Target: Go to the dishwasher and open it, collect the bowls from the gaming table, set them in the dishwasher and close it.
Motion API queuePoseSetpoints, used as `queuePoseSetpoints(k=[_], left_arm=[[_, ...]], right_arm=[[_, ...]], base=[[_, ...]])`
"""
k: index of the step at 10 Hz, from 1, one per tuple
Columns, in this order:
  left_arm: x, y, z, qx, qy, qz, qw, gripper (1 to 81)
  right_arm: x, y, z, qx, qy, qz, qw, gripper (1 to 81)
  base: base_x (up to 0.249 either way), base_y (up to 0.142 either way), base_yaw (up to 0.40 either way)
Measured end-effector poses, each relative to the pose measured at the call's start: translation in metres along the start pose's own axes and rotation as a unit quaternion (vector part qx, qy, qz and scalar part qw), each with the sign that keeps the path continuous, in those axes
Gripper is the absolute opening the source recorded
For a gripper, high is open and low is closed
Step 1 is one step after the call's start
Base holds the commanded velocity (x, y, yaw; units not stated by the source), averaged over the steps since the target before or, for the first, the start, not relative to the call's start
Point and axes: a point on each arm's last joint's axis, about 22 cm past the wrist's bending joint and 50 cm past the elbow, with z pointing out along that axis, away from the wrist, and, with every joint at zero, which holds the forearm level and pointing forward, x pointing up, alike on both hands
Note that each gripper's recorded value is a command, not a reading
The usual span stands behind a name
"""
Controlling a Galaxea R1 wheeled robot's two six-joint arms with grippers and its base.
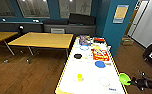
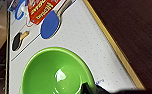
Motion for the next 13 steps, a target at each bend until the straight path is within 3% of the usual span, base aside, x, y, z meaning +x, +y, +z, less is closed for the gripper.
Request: queuePoseSetpoints(k=[2,5,7,8,10,12,13], left_arm=[[-0.001,0.006,0.002,-0.004,0.0,0.0,1.0,81.1],[-0.001,0.008,0.003,-0.005,0.0,0.0,1.0,81.1],[-0.001,0.009,0.003,-0.006,0.0,0.001,1.0,81.1],[0.001,0.009,0.003,-0.006,0.001,0.001,1.0,81.1],[0.008,0.011,0.004,-0.008,0.004,0.003,1.0,81.1],[0.017,0.02,0.006,-0.017,0.004,0.004,0.9998,81.1],[0.018,0.024,0.005,-0.024,0.001,0.004,0.9997,81.1]], right_arm=[[-0.026,-0.013,-0.029,0.004,-0.032,-0.038,0.9987,1.0],[-0.051,0.026,-0.087,-0.039,-0.055,-0.064,0.9957,1.0],[-0.084,0.018,-0.106,-0.028,-0.08,-0.091,0.9922,1.0],[-0.096,0.031,-0.12,-0.039,-0.09,-0.098,0.9903,1.0],[-0.131,0.072,-0.144,-0.07,-0.13,-0.115,0.9823,1.0],[-0.172,0.091,-0.16,-0.061,-0.179,-0.127,0.9738,1.0],[-0.182,0.098,-0.165,-0.055,-0.182,-0.12,0.9745,1.0]], base=[[0.0,0.0,0.0],[0.0,0.0,0.0],[0.0,0.0,0.0],[0.0,0.0,0.0],[0.0,0.0,0.0],[0.0,0.0,0.0],[0.0,0.0,0.0]])
